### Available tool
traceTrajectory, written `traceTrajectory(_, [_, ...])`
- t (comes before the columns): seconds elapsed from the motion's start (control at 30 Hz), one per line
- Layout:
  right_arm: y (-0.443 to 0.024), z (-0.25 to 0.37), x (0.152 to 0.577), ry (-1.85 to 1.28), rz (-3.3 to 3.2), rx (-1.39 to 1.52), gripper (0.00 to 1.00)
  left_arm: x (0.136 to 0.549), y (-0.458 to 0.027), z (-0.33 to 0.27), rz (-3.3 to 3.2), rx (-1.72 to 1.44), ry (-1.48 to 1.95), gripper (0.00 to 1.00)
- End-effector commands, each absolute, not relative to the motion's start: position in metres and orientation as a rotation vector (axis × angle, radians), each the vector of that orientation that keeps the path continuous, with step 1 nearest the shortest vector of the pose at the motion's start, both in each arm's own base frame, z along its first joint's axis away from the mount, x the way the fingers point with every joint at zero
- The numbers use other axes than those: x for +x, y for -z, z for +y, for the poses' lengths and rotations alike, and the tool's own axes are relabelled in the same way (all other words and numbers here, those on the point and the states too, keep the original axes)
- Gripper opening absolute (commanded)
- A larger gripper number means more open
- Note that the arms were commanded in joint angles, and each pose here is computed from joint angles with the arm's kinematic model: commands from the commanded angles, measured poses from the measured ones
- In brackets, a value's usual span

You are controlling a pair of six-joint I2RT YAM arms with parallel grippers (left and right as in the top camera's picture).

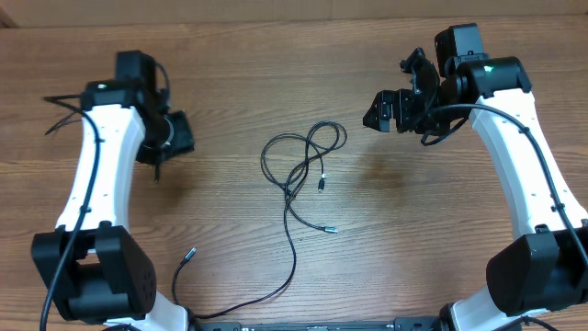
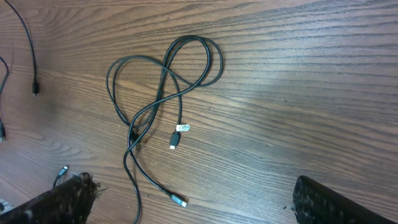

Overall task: Untangle cables
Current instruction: 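Move the left gripper back down to the cable pile at center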

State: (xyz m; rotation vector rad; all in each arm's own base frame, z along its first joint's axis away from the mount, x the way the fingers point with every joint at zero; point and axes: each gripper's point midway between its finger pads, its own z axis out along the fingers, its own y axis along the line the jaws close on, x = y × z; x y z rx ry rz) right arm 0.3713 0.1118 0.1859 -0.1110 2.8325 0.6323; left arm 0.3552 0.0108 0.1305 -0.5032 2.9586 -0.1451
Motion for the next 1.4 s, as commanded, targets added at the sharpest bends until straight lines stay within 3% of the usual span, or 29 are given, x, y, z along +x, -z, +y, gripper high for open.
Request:
traceTrajectory(0.0, [-0.187,0.112,0.371,-0.627,2.827,-0.122,1.00,0.335,-0.116,-0.025,3.062,-0.301,0.218,0.04])
traceTrajectory(0.23, [-0.186,0.112,0.371,-0.622,2.828,-0.115,1.00,0.287,-0.093,-0.098,3.204,0.042,0.529,0.07])
traceTrajectory(0.37, [-0.186,0.112,0.371,-0.622,2.828,-0.115,1.00,0.253,-0.079,-0.117,3.302,0.209,0.525,0.16])
traceTrajectory(0.6, [-0.187,0.112,0.375,-0.621,2.813,-0.119,1.00,0.200,-0.072,-0.135,3.450,0.433,0.479,0.19])
traceTrajectory(0.8, [-0.187,0.112,0.375,-0.621,2.813,-0.119,1.00,0.175,-0.078,-0.143,3.505,0.597,0.446,0.37])
traceTrajectory(0.87, [-0.187,0.112,0.375,-0.621,2.813,-0.119,1.00,0.166,-0.081,-0.144,3.532,0.634,0.427,0.54])
traceTrajectory(0.93, [-0.187,0.112,0.375,-0.621,2.813,-0.119,1.00,0.157,-0.083,-0.145,3.558,0.673,0.407,0.86])
traceTrajectory(0.97, [-0.187,0.112,0.375,-0.621,2.813,-0.119,1.00,0.152,-0.084,-0.146,3.572,0.688,0.393,0.91])
traceTrajectory(1.37, [-0.187,0.112,0.375,-0.621,2.813,-0.119,1.00,0.103,-0.064,-0.158,3.639,0.827,0.173,1.00])
